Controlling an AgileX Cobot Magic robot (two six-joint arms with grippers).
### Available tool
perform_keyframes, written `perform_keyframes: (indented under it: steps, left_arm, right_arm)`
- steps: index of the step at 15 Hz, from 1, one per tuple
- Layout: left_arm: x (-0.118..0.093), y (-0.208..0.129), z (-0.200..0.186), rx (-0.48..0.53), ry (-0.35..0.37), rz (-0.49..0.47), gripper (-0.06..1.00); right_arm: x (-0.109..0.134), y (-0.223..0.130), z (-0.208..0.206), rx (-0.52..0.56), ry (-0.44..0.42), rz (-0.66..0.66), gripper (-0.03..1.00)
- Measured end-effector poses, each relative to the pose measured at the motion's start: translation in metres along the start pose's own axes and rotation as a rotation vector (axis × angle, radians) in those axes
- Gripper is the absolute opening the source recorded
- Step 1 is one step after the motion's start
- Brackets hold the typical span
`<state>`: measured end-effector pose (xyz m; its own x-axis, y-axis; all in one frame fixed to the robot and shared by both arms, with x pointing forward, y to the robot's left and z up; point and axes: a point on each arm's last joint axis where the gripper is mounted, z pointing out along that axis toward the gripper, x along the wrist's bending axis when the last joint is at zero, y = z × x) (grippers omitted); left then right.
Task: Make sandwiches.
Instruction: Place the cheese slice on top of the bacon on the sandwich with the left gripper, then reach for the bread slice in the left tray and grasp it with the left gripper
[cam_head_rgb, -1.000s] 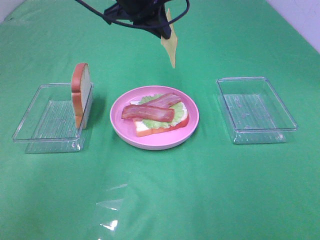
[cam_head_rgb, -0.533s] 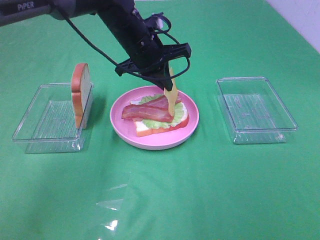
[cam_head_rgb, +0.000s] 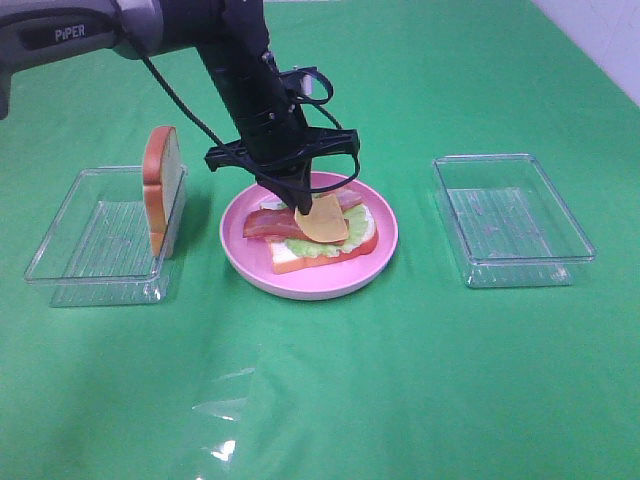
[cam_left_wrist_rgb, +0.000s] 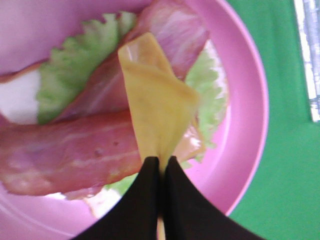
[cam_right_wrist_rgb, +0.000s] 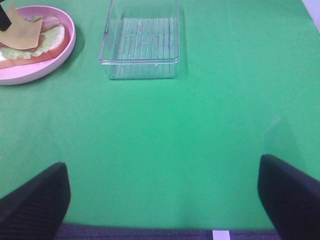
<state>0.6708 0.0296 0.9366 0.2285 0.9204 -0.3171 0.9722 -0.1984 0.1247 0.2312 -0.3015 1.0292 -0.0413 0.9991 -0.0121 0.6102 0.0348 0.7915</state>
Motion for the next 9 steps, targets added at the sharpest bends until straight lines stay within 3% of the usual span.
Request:
perform_keyframes:
  steps: [3,5,6,7,8,9]
  left_arm:
    - [0.003,-0.001,0.0,0.018,0.022,-0.001,0.02]
    - [0.003,-0.002,0.0,0.024,0.023,-0.005,0.43]
    - [0.003,-0.002,-0.001,0.023,0.023,-0.003,0.56]
    - [0.003,-0.001,-0.002,0.019,0.022,0.001,0.78]
    - [0.001,0.001,-0.006,0.005,0.017,0.018,0.91]
    - [-0.003,0.005,-0.014,-0.019,0.007,0.029,0.96]
  right_arm:
    - [0.0,0.0,0.0,0.0,0.0,0.0,0.97]
    - [0.0,0.0,0.0,0.0,0.0,0.0,0.97]
    - [0.0,0.0,0.0,0.0,0.0,0.0,0.97]
    - [0.0,0.0,0.0,0.0,0.0,0.0,0.97]
    - [0.0,0.0,0.0,0.0,0.0,0.0,0.97]
    - [0.0,0.0,0.0,0.0,0.0,0.0,0.97]
